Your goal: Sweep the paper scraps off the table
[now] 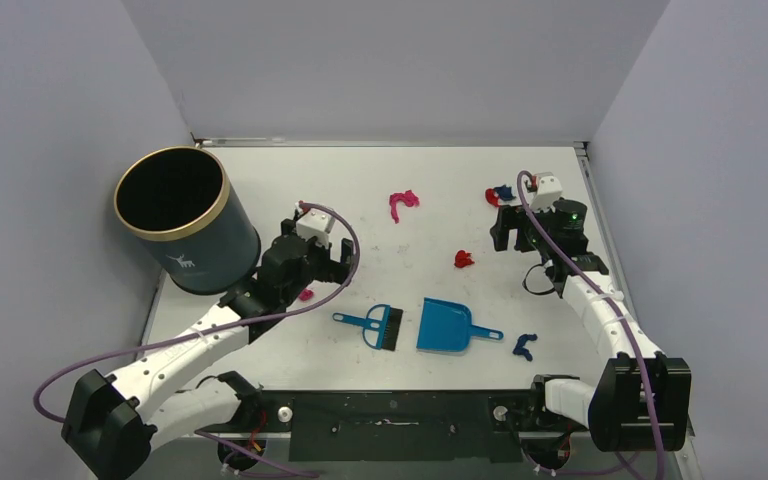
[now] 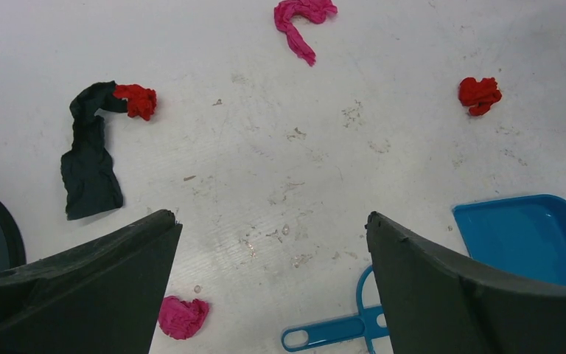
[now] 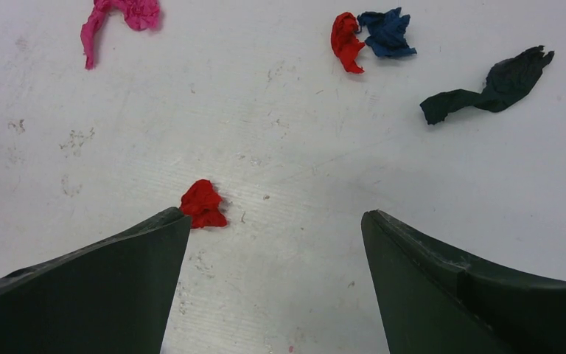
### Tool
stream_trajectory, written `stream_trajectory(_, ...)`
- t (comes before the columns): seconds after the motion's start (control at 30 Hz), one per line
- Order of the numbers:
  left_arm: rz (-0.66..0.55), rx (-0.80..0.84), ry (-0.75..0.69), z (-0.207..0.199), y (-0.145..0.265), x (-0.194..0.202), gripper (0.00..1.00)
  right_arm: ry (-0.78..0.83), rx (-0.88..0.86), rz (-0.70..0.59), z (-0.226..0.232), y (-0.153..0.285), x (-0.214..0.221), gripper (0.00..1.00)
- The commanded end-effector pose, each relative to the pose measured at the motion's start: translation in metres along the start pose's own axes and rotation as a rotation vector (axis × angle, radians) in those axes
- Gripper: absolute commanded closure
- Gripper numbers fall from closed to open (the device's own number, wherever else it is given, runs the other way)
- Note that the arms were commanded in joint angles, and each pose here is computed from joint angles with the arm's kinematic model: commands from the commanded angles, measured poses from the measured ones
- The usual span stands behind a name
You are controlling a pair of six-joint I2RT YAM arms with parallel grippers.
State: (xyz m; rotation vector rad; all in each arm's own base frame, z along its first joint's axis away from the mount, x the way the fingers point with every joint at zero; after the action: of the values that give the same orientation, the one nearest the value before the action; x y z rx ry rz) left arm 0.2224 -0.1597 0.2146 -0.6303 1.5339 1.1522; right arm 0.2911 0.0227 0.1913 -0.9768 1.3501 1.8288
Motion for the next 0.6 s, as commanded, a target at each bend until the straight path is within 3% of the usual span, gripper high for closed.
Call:
stream_trajectory(0.0, -0.044, 0.047, -0.020, -0.005, -0.005, -0.021, 0.05, 0.087, -0.033, -0.085, 0.003, 0.001, -0.021, 0.10)
stream_trajectory(0.1, 0.052, 0.071, -0.043, -0.010, -0.012, -0.016, 0.07, 0.211, -0.118, -0.038, -0.001, 0.004, -0.007, 0.10)
stream_trajectory(0.3, 0.125, 0.058, -0.059, -0.014, -0.020, -0.011, 0.27, 0.272, -0.305, 0.005, 0.012, 0.005, 0.004, 0.10)
stream_trajectory(0.47, 0.219, 0.023, -0.063, -0.017, -0.019, -0.004, 0.27, 0.394, -0.334, 0.023, 0.040, 0.005, -0.008, 0.05)
stream_trajectory(0.57, 0.198, 0.010, -0.097, -0.018, -0.015, -0.012, 0.27, 0.520, -0.367, 0.061, 0.069, 0.004, -0.005, 0.04)
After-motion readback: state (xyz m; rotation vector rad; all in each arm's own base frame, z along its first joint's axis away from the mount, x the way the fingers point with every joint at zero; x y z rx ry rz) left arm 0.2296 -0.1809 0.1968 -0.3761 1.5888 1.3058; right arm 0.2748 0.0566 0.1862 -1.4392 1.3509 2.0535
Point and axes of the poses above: each gripper's point midway between its finger pads, its own y axis back along the fingers, its own z axis along the line the jaws close on, x = y × z, the point moved 8 cm from there along y, back along the fingers, and after that the axes turned 7 degrees about -y, right-handed, at the moved point
